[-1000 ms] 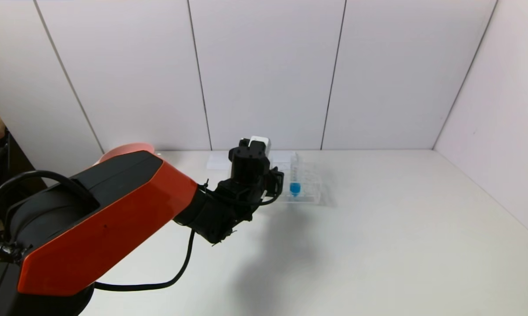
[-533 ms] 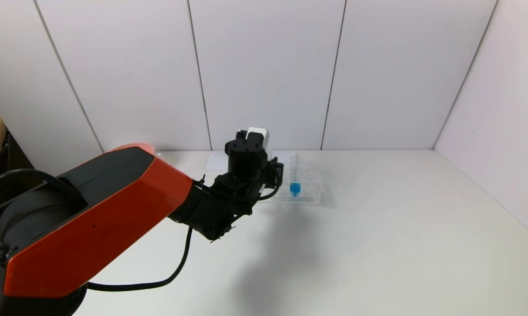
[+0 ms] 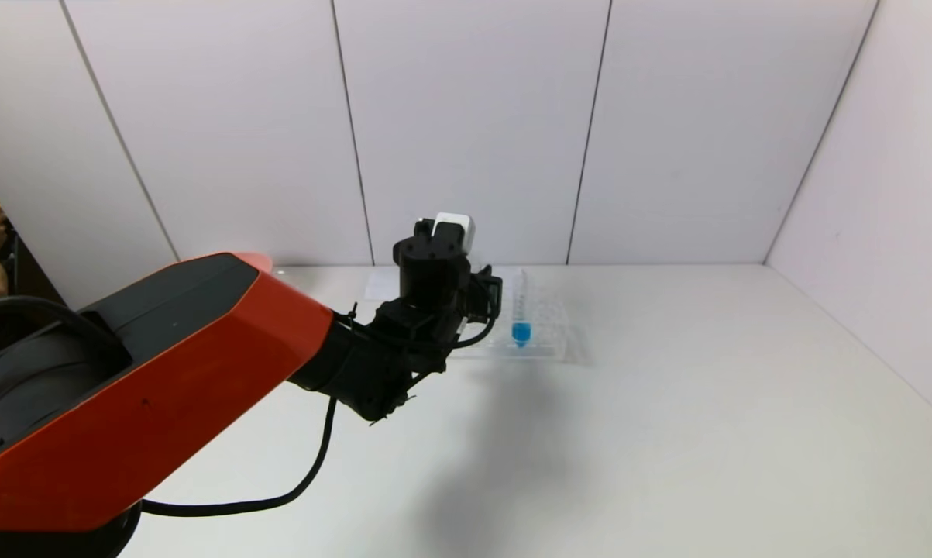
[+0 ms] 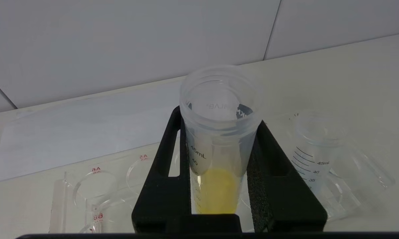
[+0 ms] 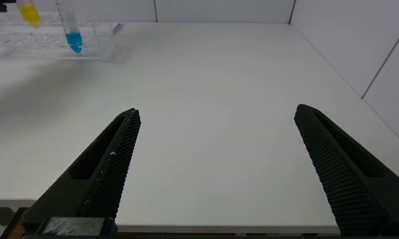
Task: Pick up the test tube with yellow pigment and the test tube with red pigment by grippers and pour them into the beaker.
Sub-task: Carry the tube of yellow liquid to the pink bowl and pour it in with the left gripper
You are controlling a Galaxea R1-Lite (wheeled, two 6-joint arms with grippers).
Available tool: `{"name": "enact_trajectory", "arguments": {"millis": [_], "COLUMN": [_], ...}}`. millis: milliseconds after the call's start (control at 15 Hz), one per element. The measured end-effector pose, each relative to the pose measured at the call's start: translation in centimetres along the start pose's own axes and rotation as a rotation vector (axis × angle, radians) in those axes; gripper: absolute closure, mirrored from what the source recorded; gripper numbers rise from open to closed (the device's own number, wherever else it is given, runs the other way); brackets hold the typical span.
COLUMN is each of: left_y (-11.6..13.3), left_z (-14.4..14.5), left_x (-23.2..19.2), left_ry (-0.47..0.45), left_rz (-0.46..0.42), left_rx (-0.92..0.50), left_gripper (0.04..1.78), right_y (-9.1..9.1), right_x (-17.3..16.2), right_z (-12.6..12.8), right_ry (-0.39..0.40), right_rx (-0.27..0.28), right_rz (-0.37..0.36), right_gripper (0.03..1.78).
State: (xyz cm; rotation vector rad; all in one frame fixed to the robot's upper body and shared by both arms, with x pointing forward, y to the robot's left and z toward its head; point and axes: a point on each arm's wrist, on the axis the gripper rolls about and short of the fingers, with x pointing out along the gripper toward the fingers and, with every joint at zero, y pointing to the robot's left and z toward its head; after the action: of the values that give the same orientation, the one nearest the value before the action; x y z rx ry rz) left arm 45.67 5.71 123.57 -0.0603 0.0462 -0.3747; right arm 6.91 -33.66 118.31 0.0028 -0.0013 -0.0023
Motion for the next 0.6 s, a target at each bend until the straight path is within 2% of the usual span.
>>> {"name": "enact_trajectory", "arguments": {"millis": [600], "left_y": [0.0], "left_z": [1.5], "left_x": [-0.5], "left_ry": [-0.034], "left_rz": [0.000], "left_rx": [0.018], "left_gripper": [1.33], "right_y": [0.0], "right_x": [0.0], "right_z": [0.0], "right_ry": [0.000], "right_rx": [0.000], "right_rz": [0.000], "right_gripper": [0.11]}}
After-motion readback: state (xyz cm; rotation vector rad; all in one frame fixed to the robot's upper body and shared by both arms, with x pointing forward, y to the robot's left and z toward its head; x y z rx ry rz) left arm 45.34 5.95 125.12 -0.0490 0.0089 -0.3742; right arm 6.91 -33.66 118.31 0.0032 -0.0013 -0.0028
